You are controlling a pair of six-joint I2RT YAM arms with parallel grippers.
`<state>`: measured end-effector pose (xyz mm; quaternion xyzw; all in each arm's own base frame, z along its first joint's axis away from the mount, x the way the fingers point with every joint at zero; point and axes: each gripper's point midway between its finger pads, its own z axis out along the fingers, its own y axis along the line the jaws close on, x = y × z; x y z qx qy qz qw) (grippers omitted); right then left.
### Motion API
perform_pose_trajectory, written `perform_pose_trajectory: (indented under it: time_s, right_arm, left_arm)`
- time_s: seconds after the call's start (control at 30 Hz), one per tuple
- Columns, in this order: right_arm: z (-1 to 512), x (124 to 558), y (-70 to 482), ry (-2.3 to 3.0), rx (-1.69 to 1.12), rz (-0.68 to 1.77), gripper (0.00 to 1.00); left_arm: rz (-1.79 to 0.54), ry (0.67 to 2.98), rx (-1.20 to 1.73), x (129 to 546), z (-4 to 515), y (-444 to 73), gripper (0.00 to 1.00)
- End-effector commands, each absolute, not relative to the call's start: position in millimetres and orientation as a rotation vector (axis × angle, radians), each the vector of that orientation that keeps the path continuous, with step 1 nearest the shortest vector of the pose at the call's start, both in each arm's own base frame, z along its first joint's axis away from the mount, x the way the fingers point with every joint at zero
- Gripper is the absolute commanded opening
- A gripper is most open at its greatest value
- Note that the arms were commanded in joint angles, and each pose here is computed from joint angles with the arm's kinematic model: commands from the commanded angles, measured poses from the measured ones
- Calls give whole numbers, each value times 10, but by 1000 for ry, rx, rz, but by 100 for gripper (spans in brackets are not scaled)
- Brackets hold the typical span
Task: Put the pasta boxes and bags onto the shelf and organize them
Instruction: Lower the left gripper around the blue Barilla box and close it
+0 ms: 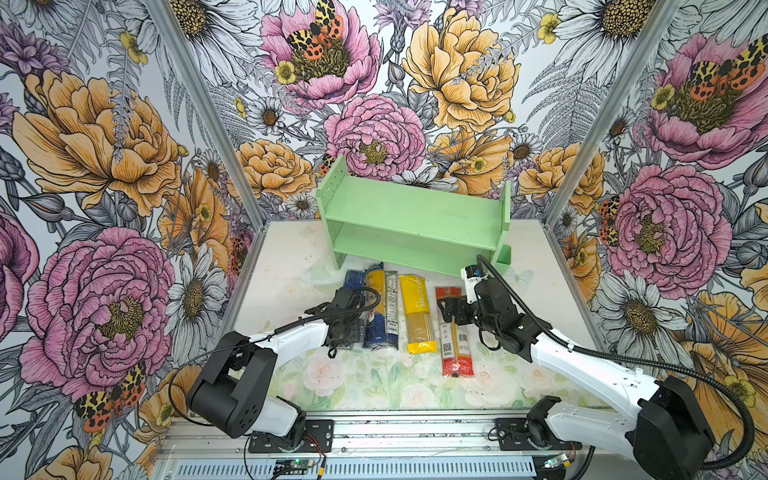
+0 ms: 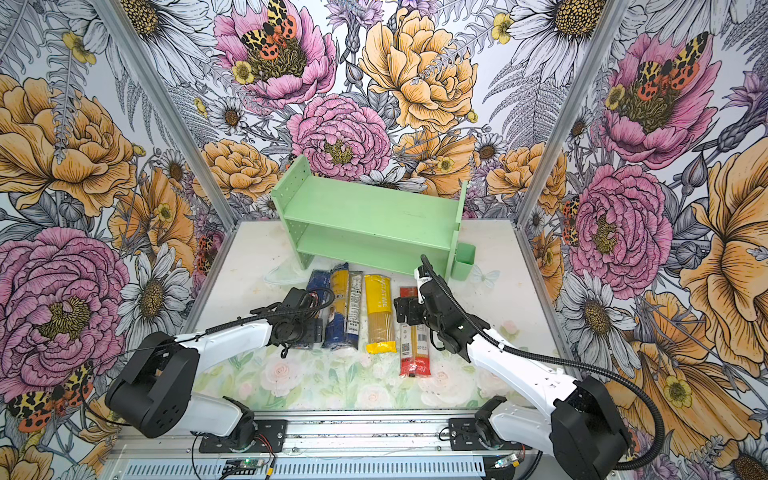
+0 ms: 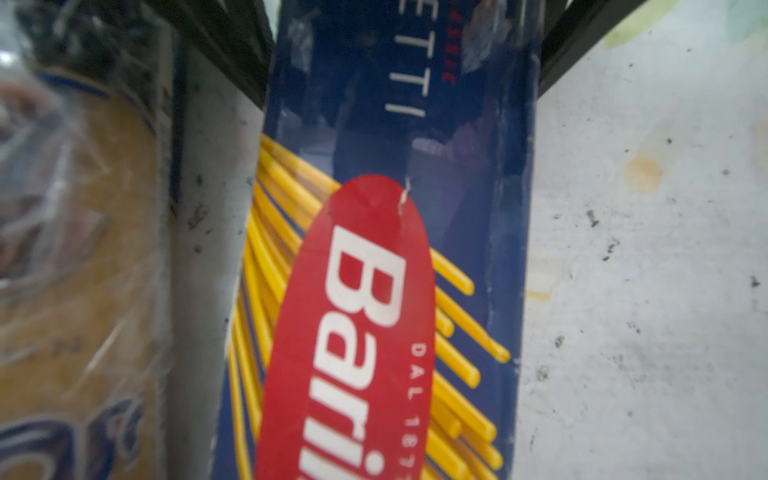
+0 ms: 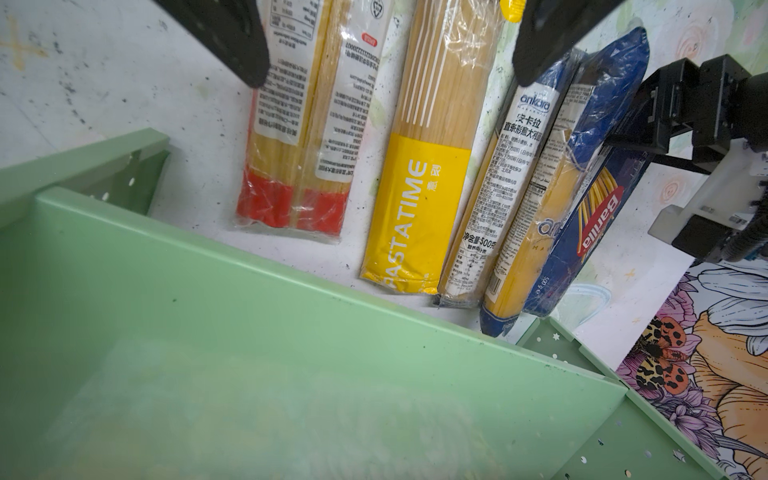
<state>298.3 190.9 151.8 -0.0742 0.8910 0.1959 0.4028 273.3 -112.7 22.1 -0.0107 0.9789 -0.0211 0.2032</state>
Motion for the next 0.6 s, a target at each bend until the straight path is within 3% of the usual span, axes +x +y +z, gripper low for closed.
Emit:
perform_pose_trajectory:
  time_s: [0.0,0.17,0.57]
  right_arm:
    - [1691,2993,1964,2190,-214,526,94]
    - [1712,2984,1955,2182,-212,529,93]
    - [1747,2958,1924,2166,-206,527,93]
  left_arm:
    - [-124,2738,-6,2756,232,-1235,83]
    - [-130,2738,-10,2728,228,-1252,76]
    - [-103,2770,-14,2597,49,-1388,80]
